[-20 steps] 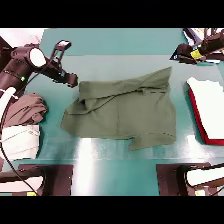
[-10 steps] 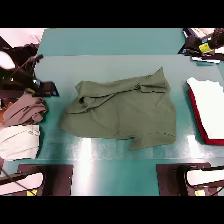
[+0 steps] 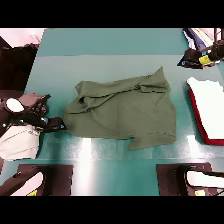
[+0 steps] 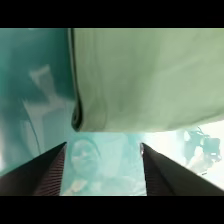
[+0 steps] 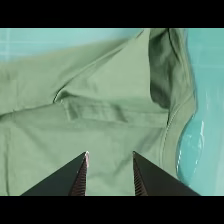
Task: Fold the shirts.
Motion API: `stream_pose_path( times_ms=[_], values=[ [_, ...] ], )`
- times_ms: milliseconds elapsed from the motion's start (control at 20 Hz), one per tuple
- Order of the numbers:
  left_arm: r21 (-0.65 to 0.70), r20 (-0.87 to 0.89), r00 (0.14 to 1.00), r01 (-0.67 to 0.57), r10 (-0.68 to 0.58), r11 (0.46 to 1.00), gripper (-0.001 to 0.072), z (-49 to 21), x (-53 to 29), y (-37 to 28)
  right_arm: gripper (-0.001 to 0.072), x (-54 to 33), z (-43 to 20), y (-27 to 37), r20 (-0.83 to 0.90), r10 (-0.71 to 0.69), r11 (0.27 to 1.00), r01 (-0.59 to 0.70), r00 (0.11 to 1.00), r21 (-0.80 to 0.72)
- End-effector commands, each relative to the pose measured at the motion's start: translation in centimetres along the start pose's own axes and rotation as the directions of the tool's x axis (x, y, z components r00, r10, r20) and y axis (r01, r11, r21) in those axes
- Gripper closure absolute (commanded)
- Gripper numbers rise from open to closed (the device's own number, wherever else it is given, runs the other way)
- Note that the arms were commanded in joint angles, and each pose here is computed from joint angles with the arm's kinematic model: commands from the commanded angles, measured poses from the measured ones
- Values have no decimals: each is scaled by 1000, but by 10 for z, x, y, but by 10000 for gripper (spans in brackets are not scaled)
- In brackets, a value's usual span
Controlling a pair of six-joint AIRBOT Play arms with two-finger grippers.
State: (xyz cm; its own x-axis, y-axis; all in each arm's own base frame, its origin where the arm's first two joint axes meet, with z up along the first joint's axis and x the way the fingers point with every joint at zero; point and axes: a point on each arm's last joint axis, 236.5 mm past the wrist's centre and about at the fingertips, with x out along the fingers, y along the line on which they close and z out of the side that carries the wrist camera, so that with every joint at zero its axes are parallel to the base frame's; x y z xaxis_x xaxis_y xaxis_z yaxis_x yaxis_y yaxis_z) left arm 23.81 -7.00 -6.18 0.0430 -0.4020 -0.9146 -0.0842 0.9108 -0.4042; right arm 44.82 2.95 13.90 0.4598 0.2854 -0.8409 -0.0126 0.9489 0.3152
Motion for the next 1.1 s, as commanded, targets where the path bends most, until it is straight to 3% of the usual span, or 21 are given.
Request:
stream_pose_path(
  times_ms=[0, 300, 400, 450, 500, 650, 950, 1050],
  values=[
    [-61, 64, 997, 44, -40, 997, 167, 2, 16, -2, 387, -1, -13, -1, -1, -2, 1000, 2, 1000, 7],
    [-89, 101, 991, 100, -91, 991, 177, 12, 16, -14, 387, -10, -20, 1, 28, -4, 1000, 4, 1000, 7],
    [-88, 93, 991, 102, -94, 991, 505, 10, 16, -14, 387, -11, -24, 2, 12, -3, 1000, 3, 1000, 7],
    [-88, 88, 991, 103, -96, 991, 623, 9, 16, -15, 387, -11, -31, 2, -17, -2, 1000, 2, 1000, 6],
    [-79, 79, 992, 104, -98, 991, 681, 7, 16, -15, 387, -11, -40, 2, -55, -1, 1000, 1, 998, -7],
    [-55, 52, 993, 113, -110, 992, 682, 2, 11, -20, 387, -10, -84, -5, -214, -5, 1000, 0, 977, -24],
    [20, 57, 991, 122, -123, 992, 682, 11, -6, -30, 384, 24, -229, -77, -431, 28, 968, 84, 902, 238],
    [20, 74, 990, 118, -119, 993, 682, 15, -6, -30, 297, 30, -279, -95, -486, 76, 942, 98, 871, 322]
  ],
)
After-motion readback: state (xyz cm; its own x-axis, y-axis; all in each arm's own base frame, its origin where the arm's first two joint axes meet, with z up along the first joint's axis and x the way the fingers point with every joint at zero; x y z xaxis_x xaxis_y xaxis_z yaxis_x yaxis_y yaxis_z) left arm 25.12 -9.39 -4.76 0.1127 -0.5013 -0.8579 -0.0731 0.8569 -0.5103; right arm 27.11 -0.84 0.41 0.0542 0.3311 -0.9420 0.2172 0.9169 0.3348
